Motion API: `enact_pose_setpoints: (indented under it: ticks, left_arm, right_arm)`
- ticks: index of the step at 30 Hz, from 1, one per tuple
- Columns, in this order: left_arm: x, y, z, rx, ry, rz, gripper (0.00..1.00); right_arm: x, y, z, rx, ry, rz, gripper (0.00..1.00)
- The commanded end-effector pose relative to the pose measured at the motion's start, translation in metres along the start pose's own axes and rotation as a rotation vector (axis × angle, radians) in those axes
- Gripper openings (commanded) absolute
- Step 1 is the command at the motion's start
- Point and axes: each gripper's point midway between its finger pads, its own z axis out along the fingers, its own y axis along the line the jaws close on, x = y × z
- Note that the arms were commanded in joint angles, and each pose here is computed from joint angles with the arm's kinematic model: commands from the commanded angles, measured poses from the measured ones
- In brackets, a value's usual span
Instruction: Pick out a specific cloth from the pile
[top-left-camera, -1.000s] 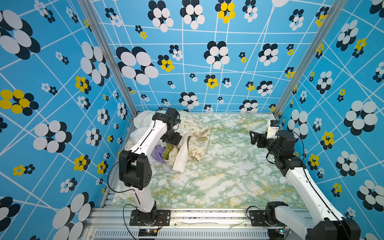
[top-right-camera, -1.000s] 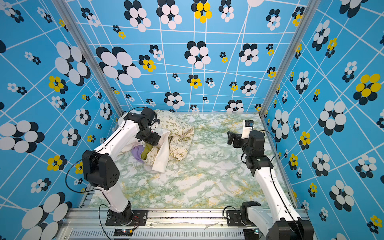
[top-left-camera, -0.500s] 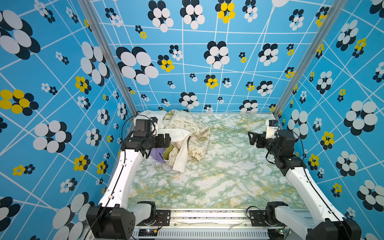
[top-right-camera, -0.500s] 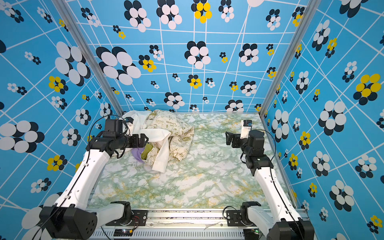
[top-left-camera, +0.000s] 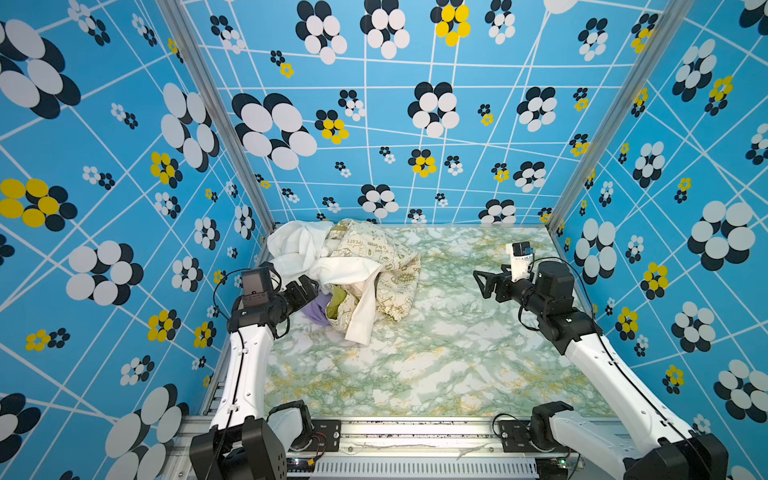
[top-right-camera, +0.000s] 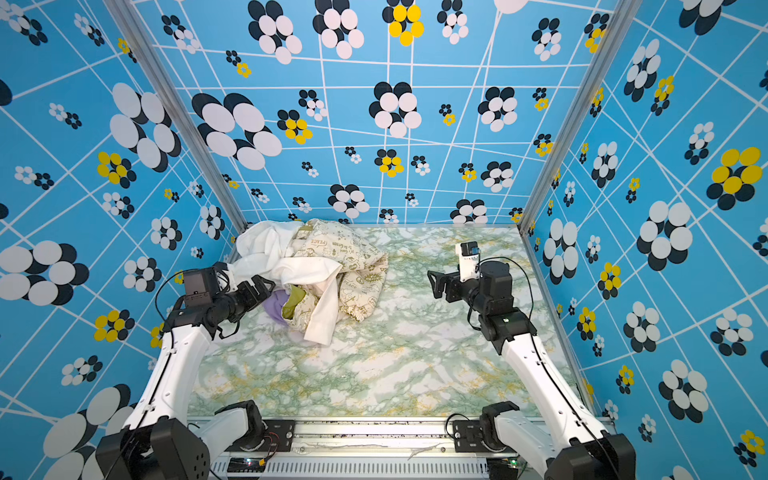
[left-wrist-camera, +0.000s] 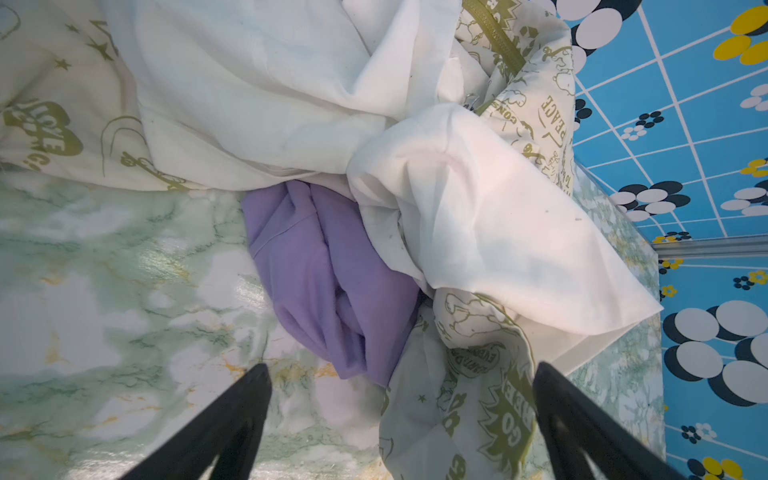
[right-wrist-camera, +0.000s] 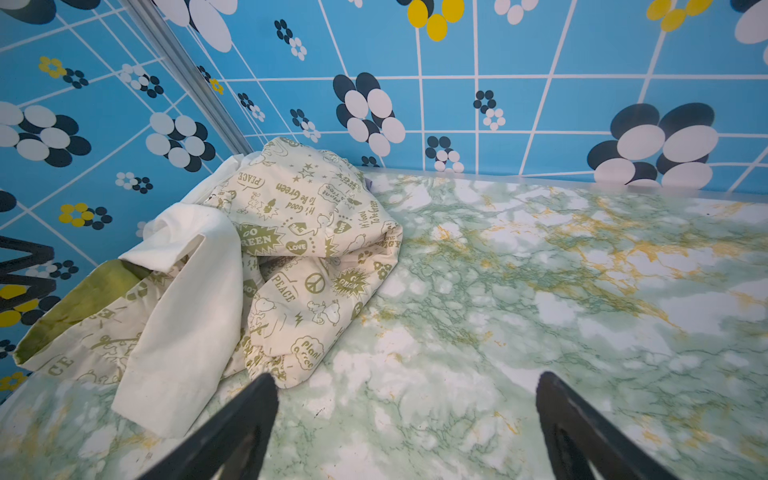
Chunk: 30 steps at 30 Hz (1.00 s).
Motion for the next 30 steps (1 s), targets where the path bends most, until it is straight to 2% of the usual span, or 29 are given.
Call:
enact_pose_setpoints:
  ticks: [1, 11, 22, 25, 30]
  left_arm:
    - [0.001, 0.005, 0.012, 0.025, -0.005, -0.103, 0.99]
    - [0.022, 0.03, 0.039, -0.007, 0.042, -0.248, 0.94]
    - [0.042, 0.045, 0.056, -0.045, 0.122, -0.367, 0.86]
    - [0.044, 0.044, 0.06, -0.029, 0.136, -0.383, 0.8]
    - [0.046, 0.041, 0.066, -0.01, 0.15, -0.395, 0.78]
  right_arm:
    - [-0.011, 0.011, 0.002, -0.035, -0.011, -0.037, 0.99]
    - [0.004, 0.025, 0.009, -0.071, 0.048, -0.102, 0.99]
    - [0.015, 0.061, 0.018, -0.179, 0.081, -0.18, 0.99]
    - [0.016, 0.067, 0.021, -0.193, 0.088, -0.189, 0.99]
    - [0.015, 0.074, 0.023, -0.206, 0.088, -0.203, 0.99]
